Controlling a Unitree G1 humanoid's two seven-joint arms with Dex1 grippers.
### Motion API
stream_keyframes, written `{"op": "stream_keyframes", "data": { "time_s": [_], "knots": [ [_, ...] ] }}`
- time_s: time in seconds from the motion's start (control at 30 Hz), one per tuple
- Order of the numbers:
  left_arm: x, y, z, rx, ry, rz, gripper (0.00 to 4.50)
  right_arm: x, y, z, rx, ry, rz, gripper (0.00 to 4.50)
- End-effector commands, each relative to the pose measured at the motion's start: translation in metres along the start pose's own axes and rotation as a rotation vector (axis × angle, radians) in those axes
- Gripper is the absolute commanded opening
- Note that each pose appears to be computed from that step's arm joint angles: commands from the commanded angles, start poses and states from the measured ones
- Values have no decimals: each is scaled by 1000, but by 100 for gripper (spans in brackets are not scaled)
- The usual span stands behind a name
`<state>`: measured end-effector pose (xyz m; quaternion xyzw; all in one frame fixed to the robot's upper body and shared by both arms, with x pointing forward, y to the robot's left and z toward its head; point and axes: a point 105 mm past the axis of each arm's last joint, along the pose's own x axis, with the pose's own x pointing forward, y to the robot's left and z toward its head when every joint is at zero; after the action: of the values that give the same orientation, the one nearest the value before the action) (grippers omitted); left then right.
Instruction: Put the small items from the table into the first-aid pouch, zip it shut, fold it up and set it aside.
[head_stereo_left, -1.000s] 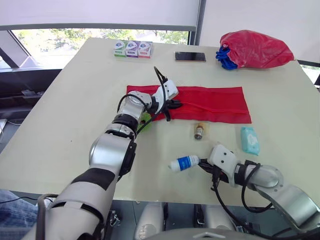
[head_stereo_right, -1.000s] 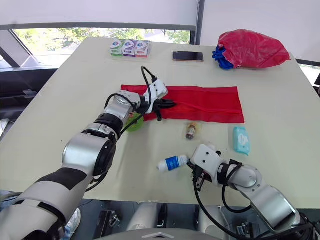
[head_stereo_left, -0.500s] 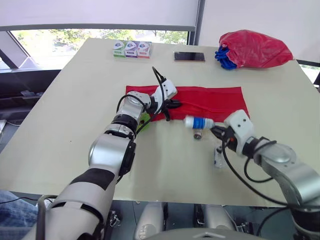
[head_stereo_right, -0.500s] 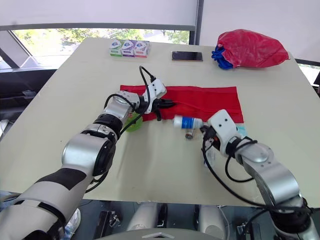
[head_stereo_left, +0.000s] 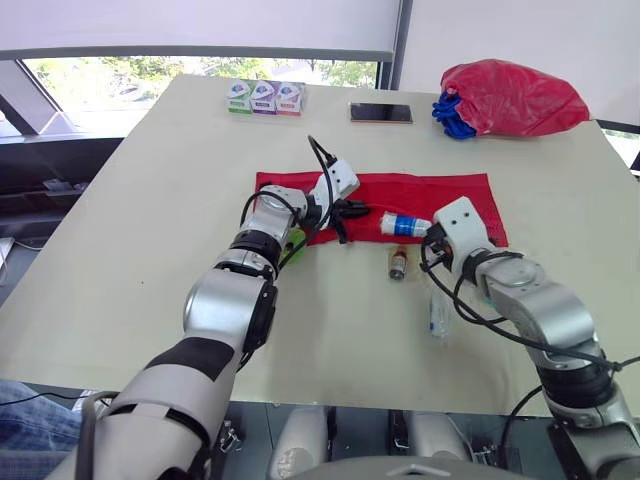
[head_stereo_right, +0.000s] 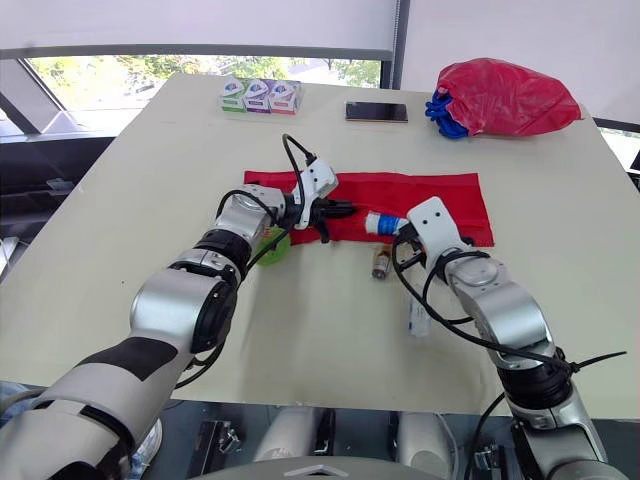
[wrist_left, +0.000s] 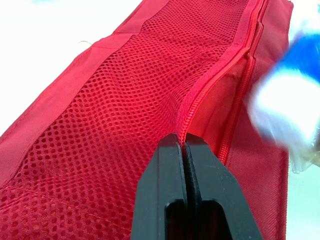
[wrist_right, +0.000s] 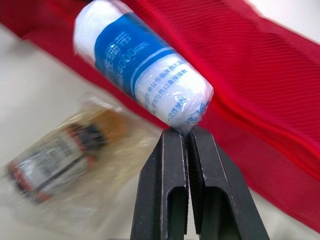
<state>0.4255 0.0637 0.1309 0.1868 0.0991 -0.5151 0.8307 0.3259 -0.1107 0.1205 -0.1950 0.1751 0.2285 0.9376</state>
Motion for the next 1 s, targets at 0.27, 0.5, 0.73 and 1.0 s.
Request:
{"op": "stream_keyframes", "data": {
  "time_s": [0.27,0.5,0.73,1.0],
  "knots": [
    [0,2,9,21,-35,8,0,-11,-22,5,-215,-90,126,439],
    [0,2,10,27,-36,9,0,4,-40,18,-302,-124,226,439],
    [-1,3,9,35,-32,11,0,30,-46,31,-336,-127,331,439],
    [-2,4,10,35,-34,19,0,43,-31,31,-348,-114,428,439]
  ]
}}
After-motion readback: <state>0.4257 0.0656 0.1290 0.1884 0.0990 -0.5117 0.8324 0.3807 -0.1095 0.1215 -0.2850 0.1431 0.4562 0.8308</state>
